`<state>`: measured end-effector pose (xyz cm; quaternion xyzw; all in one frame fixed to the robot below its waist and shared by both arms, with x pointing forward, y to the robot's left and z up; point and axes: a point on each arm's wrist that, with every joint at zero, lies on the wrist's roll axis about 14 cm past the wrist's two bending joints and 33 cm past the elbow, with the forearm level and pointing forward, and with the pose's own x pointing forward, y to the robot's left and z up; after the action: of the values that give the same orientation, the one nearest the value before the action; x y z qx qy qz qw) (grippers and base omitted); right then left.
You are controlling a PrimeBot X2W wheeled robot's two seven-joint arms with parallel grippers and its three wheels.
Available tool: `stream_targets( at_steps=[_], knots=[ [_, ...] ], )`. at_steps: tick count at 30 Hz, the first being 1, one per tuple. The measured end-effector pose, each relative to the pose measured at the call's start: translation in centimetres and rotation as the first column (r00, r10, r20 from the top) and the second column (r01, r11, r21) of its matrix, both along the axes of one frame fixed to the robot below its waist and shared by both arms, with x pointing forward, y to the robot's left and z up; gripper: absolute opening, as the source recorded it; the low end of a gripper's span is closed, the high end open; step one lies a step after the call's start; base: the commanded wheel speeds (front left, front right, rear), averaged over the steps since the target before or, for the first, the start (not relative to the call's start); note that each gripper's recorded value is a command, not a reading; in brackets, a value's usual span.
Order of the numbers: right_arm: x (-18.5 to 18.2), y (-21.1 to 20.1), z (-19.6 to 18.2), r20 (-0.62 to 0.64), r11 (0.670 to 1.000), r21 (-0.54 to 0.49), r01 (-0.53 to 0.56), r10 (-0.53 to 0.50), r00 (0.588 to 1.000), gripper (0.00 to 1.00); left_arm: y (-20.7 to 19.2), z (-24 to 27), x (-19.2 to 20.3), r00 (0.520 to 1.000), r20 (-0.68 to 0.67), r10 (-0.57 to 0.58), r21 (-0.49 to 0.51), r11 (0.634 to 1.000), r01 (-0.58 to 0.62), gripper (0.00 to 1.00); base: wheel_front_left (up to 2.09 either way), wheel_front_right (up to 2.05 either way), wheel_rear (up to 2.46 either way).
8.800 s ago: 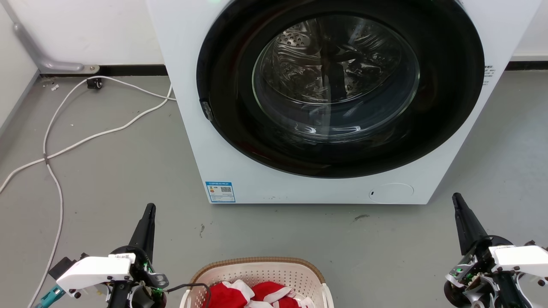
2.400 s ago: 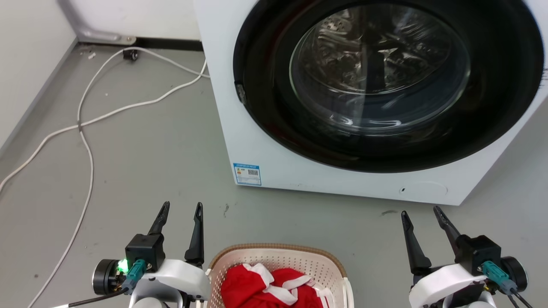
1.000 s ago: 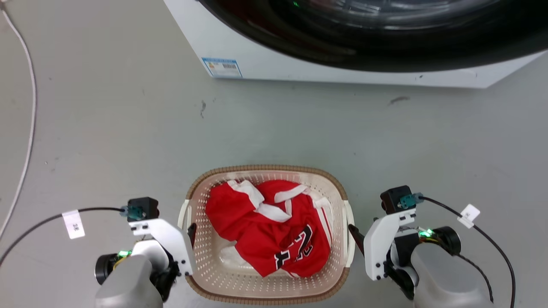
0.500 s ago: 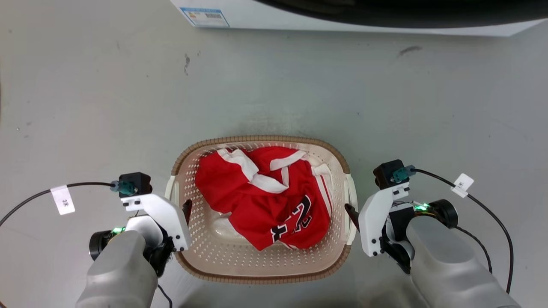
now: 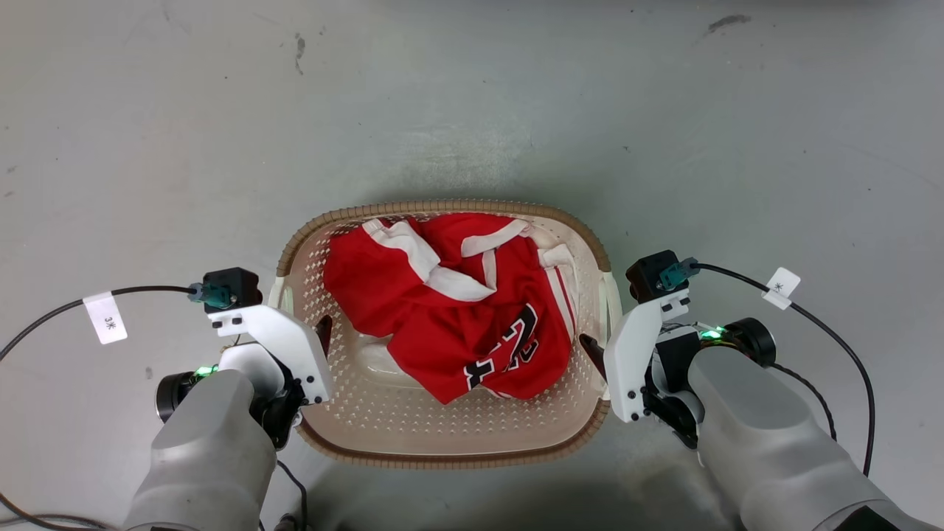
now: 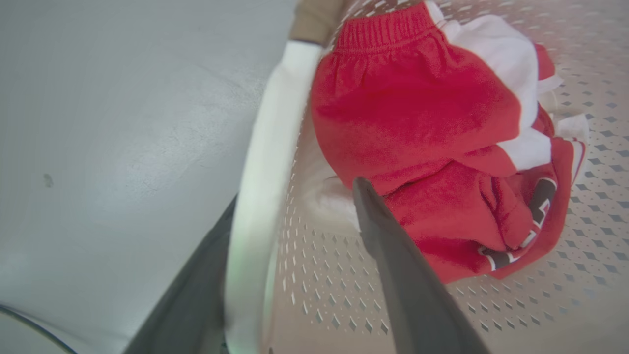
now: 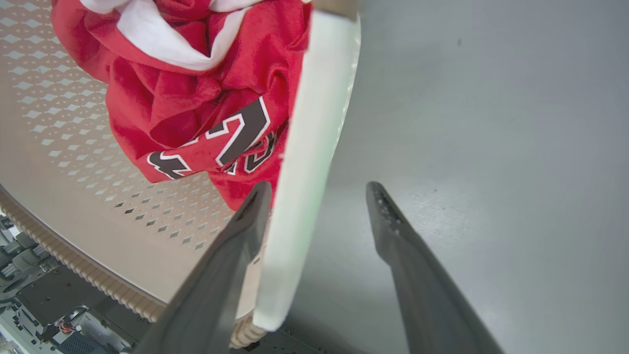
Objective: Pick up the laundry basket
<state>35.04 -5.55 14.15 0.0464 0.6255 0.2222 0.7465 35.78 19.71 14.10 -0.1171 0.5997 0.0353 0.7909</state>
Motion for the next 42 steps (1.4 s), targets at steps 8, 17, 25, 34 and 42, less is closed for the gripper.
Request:
stream_targets(
  at_steps=[8, 17, 25, 34, 42],
  knots=[
    [-0.1, 0.2, -0.3, -0.025, 1.0, 0.007, 0.005, -0.004, 1.0, 0.0, 0.0, -0.5, -0.6, 1.0, -0.025, 0.003, -0.006, 1.0, -0.003, 0.0, 0.0, 0.0, 0.0],
    [-0.2, 0.0, 0.1, -0.027, 1.0, 0.004, 0.01, -0.01, 1.0, 0.0, -0.4, 0.0, -0.7, 1.0, -0.03, -0.001, -0.019, 1.0, 0.0, 0.0, 0.0, 0.0, 0.0],
    [-0.4, 0.1, 1.7, -0.031, 1.0, 0.007, 0.019, -0.018, 0.999, 0.0, -0.7, 1.5, -1.6, 0.997, -0.075, -0.008, -0.041, 0.999, 0.005, 0.0, 0.0, 0.0, 0.0],
    [-2.4, -0.3, 5.8, -0.099, 0.999, -0.027, -0.034, 0.031, 0.995, 0.0, -1.7, 6.0, -2.5, 0.984, -0.148, -0.096, -0.081, 0.993, 0.084, 0.0, 0.0, 0.0, 0.0],
    [-2.0, -1.0, 10.4, -0.075, 0.998, -0.05, -0.03, 0.027, 0.997, 0.0, -2.3, 10.7, -1.2, 0.982, -0.084, -0.166, -0.082, 0.984, 0.16, 0.0, 0.0, 0.0, 0.0]
  ],
)
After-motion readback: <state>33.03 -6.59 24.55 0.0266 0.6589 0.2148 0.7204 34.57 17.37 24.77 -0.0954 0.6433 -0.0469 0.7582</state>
